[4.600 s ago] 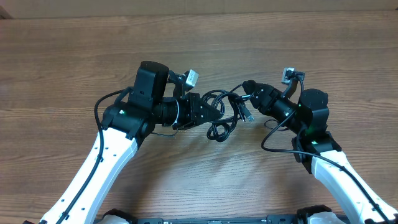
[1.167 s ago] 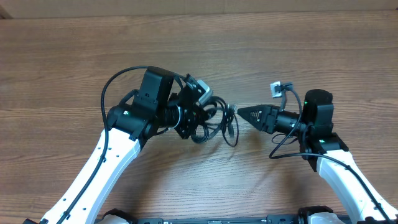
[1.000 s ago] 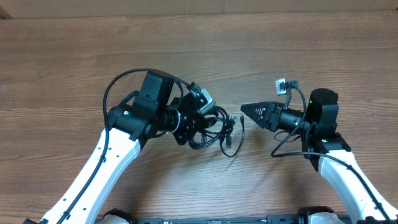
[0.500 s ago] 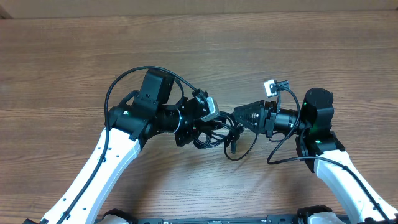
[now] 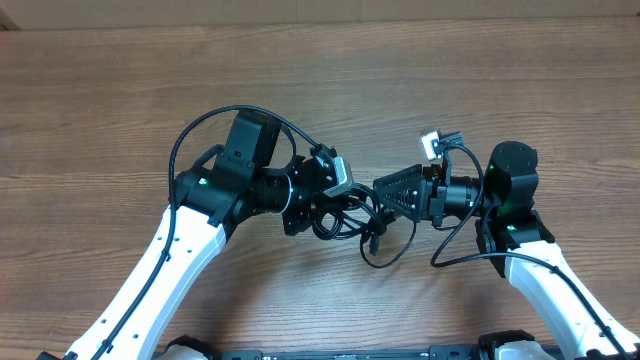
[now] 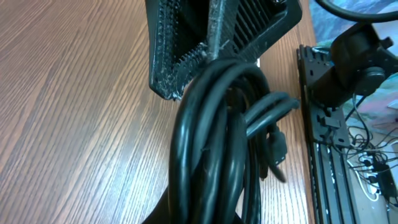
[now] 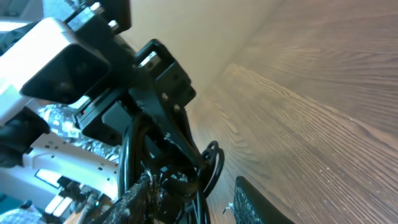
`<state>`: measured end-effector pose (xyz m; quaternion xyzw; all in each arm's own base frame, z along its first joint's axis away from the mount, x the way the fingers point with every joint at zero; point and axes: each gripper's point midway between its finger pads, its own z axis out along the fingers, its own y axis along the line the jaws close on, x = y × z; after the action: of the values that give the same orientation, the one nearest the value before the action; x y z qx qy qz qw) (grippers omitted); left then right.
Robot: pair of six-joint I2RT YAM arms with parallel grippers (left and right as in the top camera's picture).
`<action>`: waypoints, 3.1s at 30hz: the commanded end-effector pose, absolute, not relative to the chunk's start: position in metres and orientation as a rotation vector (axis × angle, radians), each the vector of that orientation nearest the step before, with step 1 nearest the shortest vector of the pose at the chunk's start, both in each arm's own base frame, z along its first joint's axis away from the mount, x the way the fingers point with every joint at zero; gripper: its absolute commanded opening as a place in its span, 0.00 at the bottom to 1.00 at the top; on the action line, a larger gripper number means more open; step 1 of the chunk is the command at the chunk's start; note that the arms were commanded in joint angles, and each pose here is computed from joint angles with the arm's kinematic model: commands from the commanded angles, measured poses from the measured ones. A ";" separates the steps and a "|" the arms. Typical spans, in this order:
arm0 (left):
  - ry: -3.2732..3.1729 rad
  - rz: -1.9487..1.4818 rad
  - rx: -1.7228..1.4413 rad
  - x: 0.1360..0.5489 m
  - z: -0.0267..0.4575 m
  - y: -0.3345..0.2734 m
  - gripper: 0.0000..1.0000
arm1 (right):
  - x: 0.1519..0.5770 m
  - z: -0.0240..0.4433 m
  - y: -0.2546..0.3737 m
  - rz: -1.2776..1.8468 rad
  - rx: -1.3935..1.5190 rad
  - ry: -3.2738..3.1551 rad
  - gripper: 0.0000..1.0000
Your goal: Untangle cables
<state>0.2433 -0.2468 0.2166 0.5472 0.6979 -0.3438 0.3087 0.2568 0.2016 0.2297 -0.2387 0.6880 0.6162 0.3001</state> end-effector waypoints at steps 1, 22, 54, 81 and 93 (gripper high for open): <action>1.782 -0.932 1.465 0.236 0.229 -0.253 0.04 | 0.241 0.240 0.205 1.696 -0.754 1.765 0.39; 1.897 -0.861 1.469 0.236 0.213 -0.242 0.04 | 0.245 0.253 0.178 1.679 -0.777 1.705 0.43; 1.710 -1.057 1.440 0.223 0.249 -0.285 0.04 | 0.267 0.226 0.190 1.602 -0.567 1.856 0.43; 1.596 -1.088 1.367 0.236 0.278 -0.297 0.04 | 0.272 0.196 0.186 1.523 -0.473 1.983 0.43; 1.376 -1.359 1.453 0.197 0.307 -0.302 0.04 | 0.297 0.161 0.167 1.306 -0.233 2.153 0.43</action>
<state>0.2404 -0.2950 0.2606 0.5303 0.6337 -0.4305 0.3633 0.2699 0.1832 0.1904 -0.1519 0.7603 0.5686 0.2750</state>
